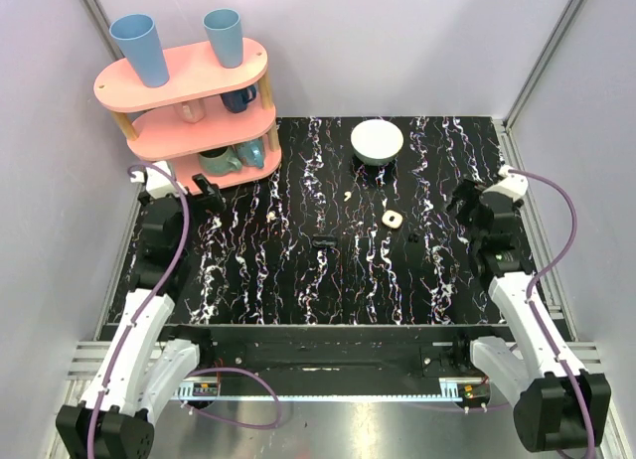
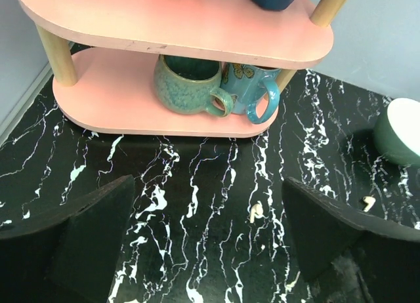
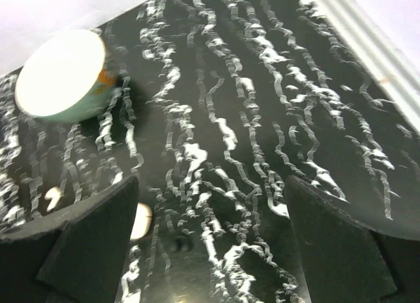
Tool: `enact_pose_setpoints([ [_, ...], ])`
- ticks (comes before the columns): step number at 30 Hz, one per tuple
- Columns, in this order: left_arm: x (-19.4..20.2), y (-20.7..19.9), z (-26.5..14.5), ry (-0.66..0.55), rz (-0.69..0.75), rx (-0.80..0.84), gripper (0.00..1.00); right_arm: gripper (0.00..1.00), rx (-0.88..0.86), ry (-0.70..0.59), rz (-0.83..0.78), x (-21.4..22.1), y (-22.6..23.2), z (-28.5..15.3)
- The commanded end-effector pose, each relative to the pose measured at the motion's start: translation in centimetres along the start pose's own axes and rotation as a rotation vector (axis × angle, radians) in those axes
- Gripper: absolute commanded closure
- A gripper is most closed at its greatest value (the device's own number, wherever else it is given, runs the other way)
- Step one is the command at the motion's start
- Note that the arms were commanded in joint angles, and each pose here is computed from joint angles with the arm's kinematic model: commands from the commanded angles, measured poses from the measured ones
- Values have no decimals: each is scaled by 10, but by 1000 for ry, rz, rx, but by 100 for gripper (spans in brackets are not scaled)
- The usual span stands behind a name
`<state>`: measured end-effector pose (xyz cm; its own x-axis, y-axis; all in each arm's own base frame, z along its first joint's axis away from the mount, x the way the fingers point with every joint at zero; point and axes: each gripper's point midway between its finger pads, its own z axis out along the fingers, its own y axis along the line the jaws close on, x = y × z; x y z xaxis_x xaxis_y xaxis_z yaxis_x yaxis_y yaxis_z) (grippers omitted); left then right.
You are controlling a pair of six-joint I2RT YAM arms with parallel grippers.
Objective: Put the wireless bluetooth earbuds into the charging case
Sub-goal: Move the charging case to the center of the board.
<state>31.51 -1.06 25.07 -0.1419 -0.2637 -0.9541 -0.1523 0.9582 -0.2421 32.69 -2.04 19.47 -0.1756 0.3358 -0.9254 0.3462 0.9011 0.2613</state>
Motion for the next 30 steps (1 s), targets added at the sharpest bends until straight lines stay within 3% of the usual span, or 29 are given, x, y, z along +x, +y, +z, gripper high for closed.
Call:
enact_pose_setpoints([
  [1, -44, -2, -19, -83, -109, -28, 1, 0, -244, 91, 63, -24, 57, -22],
  [5, -37, -26, -32, 45, -5, 106, 1, 0, -444, 54, 70, -29, 85, -40],
  [8, -33, -17, -34, 59, -25, 40, 1, 0, -432, 61, 65, -24, 82, -39],
  [12, -19, -23, -37, 111, 141, 120, 1, 0, -354, 128, 24, -14, 72, -27],
  [30, 13, -42, -39, 229, 32, 213, 1, 0, -358, 349, 22, 27, 84, -5],
])
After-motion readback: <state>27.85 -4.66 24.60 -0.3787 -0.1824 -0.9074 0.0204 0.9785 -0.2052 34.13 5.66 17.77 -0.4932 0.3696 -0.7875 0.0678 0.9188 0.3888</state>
